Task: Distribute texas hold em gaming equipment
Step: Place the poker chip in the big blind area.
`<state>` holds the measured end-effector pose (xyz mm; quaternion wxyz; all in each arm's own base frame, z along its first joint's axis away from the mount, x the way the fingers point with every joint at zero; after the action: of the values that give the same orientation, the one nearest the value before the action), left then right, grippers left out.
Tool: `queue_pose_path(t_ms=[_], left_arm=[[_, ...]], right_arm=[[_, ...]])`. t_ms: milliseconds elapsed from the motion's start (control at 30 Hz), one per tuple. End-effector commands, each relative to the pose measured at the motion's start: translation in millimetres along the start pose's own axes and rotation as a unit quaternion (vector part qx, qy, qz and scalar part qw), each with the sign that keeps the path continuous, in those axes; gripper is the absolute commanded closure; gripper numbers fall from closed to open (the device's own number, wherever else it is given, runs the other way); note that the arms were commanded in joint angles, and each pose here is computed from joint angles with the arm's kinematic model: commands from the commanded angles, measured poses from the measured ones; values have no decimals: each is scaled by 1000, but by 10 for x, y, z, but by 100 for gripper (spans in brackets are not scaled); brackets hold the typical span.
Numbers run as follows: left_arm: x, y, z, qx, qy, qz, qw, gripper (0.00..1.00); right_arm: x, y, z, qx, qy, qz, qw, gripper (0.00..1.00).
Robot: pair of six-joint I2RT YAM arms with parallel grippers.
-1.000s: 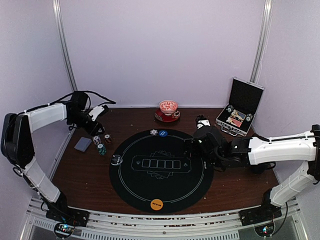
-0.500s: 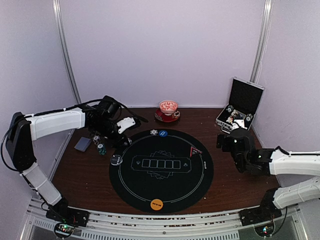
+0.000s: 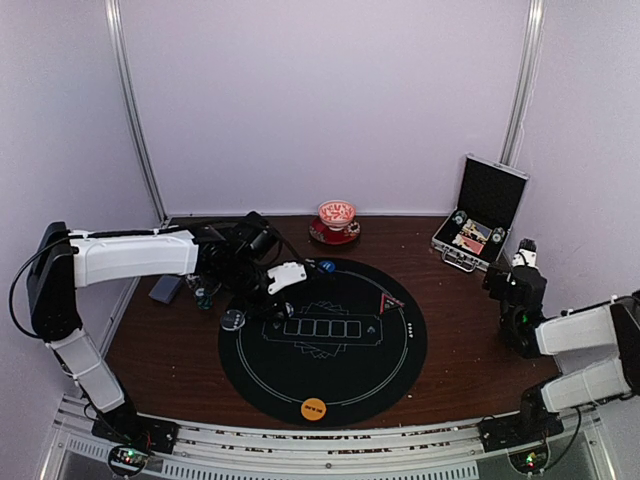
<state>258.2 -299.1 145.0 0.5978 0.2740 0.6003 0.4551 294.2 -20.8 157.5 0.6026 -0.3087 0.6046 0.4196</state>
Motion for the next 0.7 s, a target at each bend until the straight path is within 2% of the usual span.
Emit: queue_pose_path(t_ms=[0,100,233,467,567,667], left_arm=[[-31,-37,-66,5,3,-11,1000,76],[-34,-84,-149,16,-5,-10,1000,76],[-55,-170,-296,37,-23,-7,999,77],[-162,-313,-595,68,-55,-4,996,78],[-199,-384,-718,75,-66,4,995,78],[-243,-447,-858,81,-80,9,993,78]], right_arm=[[-143,-211,297,-55,4,-42,998,0],[-165,-197,291,-62,-6,-68,996,0],[-100,-242,278,-72,-15,-67,995,0],[-57,-168,54,-49,-54,-97,993,0],[-24,-223,98,-49,-49,-76,995,0],[-35,-219,87,-50,-47,-84,994,0]])
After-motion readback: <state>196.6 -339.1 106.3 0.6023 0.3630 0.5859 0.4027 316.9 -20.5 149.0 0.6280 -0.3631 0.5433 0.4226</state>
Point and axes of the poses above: each gripper's point midway between its finger pads, its own y axis back along the fingers, its own z axis along the line the jaws close on, x = y × z, the point moved 4 cm from there along y, back along the fingers, and after that the axes turned 4 degrees about -y, right-handed, at the moved point
